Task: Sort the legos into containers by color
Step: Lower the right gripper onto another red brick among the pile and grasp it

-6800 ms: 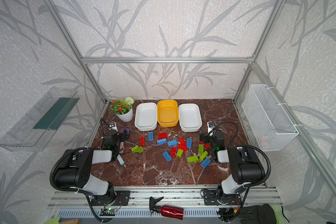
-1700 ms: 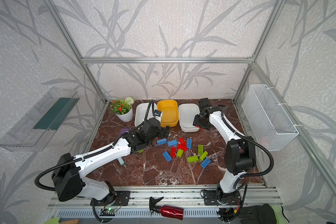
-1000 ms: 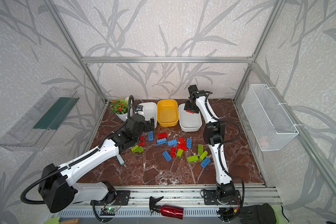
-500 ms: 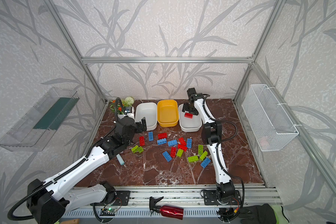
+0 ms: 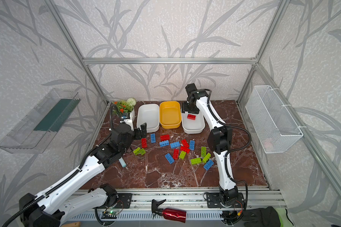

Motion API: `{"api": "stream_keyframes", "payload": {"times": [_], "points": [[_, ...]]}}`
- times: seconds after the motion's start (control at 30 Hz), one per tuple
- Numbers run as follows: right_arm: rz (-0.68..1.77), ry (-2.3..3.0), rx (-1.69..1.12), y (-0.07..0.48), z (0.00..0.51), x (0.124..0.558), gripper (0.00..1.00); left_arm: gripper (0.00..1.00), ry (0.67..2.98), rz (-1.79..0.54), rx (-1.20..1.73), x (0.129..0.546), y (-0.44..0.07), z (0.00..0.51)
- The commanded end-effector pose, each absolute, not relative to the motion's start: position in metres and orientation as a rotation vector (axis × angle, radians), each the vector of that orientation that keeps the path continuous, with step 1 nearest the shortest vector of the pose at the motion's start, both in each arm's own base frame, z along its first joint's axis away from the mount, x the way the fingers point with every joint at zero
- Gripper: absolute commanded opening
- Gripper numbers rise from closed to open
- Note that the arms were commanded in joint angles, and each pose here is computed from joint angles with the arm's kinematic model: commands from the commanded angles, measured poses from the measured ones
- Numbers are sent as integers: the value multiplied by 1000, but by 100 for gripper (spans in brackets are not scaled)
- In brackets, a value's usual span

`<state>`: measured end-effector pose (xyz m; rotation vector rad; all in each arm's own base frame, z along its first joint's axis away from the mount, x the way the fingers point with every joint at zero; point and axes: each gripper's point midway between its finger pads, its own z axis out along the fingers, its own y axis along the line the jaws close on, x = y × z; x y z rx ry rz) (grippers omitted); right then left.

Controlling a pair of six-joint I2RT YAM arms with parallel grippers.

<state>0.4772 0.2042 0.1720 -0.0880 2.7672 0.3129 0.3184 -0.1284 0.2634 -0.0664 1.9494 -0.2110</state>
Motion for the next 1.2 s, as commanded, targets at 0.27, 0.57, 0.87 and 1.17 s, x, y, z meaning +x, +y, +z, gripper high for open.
{"api": "stream_keyframes", "payload": {"times": [0.27, 0.57, 0.87, 1.17], "points": [[388, 2858, -207, 211, 120, 363, 65, 99, 2023, -305, 132, 267, -178, 240], [337, 2846, -280, 207, 94, 338, 64, 99, 2104, -421, 213, 226, -207, 226], [275, 2846, -346, 205, 77, 342, 56, 99, 2098, -413, 146, 207, -200, 229], [249, 2881, -375, 204, 61, 336, 53, 99, 2070, -374, 114, 207, -186, 232]]}}
